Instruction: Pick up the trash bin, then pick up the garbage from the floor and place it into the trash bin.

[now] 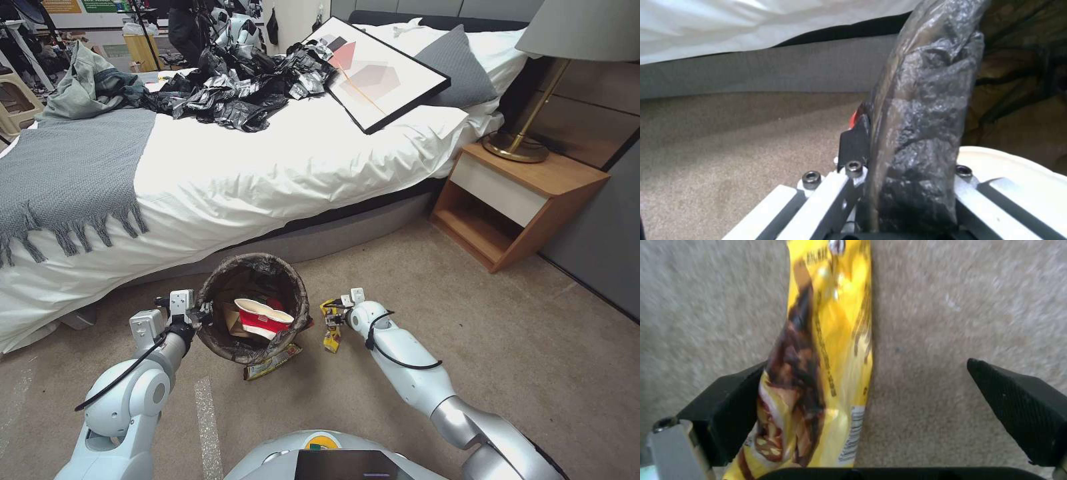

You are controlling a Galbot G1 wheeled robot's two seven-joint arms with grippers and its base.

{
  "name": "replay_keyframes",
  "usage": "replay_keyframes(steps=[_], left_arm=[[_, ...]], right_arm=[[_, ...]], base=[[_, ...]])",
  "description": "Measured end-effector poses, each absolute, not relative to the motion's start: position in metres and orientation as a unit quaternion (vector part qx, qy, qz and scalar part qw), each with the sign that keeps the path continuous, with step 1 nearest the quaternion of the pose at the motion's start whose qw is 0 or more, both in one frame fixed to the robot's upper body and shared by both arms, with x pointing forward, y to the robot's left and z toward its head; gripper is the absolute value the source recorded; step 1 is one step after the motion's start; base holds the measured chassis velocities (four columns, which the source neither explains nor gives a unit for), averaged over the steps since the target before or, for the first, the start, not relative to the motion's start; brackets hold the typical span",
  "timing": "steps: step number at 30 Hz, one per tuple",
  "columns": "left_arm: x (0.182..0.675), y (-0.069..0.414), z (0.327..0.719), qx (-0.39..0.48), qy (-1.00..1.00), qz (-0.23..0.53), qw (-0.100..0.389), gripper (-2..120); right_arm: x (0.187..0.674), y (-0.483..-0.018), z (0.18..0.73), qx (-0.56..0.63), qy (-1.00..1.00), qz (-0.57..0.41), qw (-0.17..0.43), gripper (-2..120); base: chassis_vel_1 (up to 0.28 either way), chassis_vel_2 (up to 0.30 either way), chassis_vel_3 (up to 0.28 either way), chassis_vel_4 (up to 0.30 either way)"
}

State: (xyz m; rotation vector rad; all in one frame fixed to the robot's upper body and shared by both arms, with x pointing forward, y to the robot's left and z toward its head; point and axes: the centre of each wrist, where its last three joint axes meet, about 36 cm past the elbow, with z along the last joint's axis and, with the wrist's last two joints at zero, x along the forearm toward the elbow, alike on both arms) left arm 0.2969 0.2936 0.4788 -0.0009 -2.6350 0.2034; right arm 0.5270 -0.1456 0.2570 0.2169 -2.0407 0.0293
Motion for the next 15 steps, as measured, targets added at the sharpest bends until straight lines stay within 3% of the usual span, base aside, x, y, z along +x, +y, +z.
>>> replay_keyframes(steps=[15], left_arm=[[0.298,0.296,0.476,0.003,-0.965,0.077,0.249,0]], right_arm=[[0.522,-0.132,0.247,0.095,-0.845,0.024,0.525,100]], base=[[0.0,0.0,0.0,0.0]])
